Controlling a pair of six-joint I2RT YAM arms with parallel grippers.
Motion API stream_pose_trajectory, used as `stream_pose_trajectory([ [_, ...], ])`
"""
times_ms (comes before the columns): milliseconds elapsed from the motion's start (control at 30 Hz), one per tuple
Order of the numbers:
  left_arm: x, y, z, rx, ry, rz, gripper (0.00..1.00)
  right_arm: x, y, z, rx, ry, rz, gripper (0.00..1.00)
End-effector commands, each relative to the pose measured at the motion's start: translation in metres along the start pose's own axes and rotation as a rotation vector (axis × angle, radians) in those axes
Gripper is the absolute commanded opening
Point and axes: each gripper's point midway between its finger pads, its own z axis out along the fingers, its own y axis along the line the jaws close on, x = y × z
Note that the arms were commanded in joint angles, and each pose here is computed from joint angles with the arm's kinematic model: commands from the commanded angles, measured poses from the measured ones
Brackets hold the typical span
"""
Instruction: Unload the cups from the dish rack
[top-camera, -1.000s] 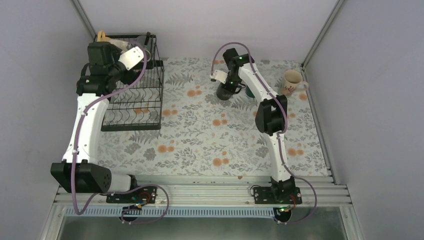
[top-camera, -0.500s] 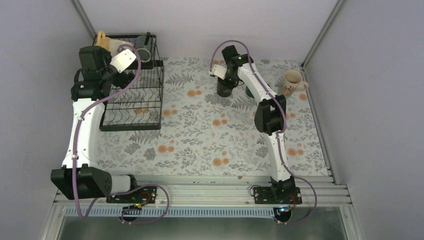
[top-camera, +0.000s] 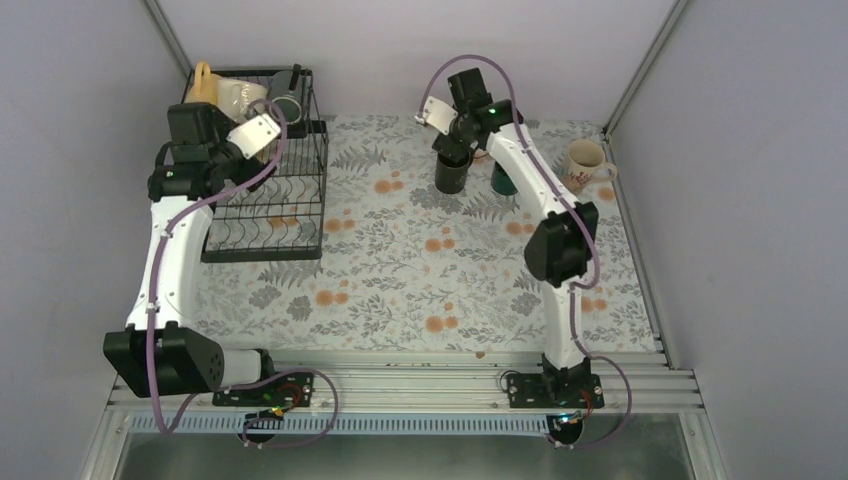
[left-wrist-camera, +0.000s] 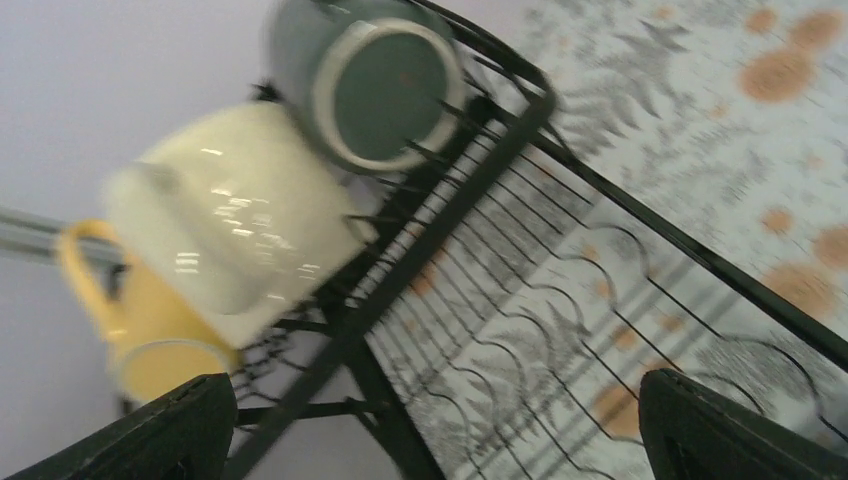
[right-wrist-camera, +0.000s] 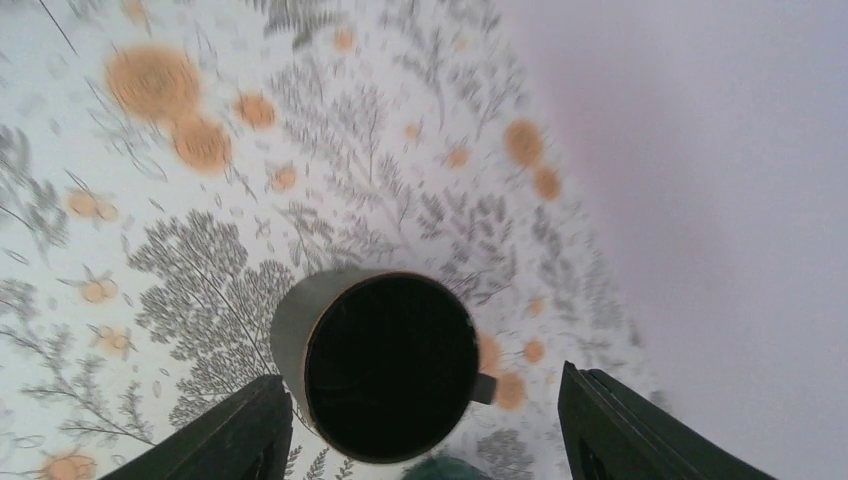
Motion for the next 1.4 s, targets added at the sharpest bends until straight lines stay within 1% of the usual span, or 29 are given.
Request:
stream_pose_trajectory([
  [0,0.041,-0.067,0.011,0.281,0.092,0.110,1.00,-0.047,0.001,-0.070,0.051,-0.170,-0.001,0.70],
  [67,0.069,-0.096,0.007,0.402,0.141,0.207,1.00,-0.049,0.012,-0.084,0.014,-0.199,0.001,0.70],
  [167,0.113,-0.124,0.004,0.482,0.165,0.372,1.00,-0.053,0.029,-0.104,-0.064,-0.252,0.004,0.69],
  [233,0.131,-0.122,0.012,0.427,0.202,0.439,1.00,-0.055,0.038,-0.121,-0.103,-0.292,0.010,0.68],
  [267,0.138,-0.119,0.017,0.405,0.223,0.454,0.96,-0.056,0.041,-0.127,-0.118,-0.310,0.013,0.66],
  [333,0.145,-0.113,0.030,0.382,0.252,0.446,0.77,-0.057,0.049,-0.138,-0.145,-0.339,0.019,0.62],
  [400,0.147,-0.110,0.041,0.395,0.259,0.409,0.57,-0.056,0.054,-0.144,-0.163,-0.352,0.027,0.59],
  [433,0.149,-0.110,0.046,0.409,0.263,0.390,0.50,-0.054,0.056,-0.145,-0.171,-0.350,0.028,0.59],
  [500,0.153,-0.112,0.056,0.427,0.269,0.367,0.40,-0.052,0.058,-0.147,-0.169,-0.350,0.028,0.59],
  [533,0.155,-0.113,0.060,0.431,0.273,0.365,0.32,-0.050,0.058,-0.146,-0.166,-0.346,0.029,0.59],
  [600,0.163,-0.117,0.068,0.439,0.287,0.369,0.06,-0.046,0.059,-0.145,-0.156,-0.336,0.027,0.60],
  [633,0.167,-0.119,0.072,0.438,0.295,0.374,0.03,-0.044,0.059,-0.145,-0.153,-0.332,0.026,0.60],
  [900,0.197,-0.144,0.083,0.542,0.360,0.385,0.02,-0.040,0.061,-0.148,-0.145,-0.336,0.037,0.61],
  [1000,0.203,-0.153,0.079,0.591,0.382,0.386,0.02,-0.037,0.063,-0.145,-0.150,-0.329,0.039,0.61],
  [1167,0.220,-0.165,0.073,0.614,0.417,0.420,0.02,-0.037,0.065,-0.143,-0.155,-0.330,0.043,0.61],
  [1367,0.234,-0.186,0.050,0.688,0.448,0.482,0.02,-0.036,0.065,-0.141,-0.156,-0.321,0.044,0.61],
])
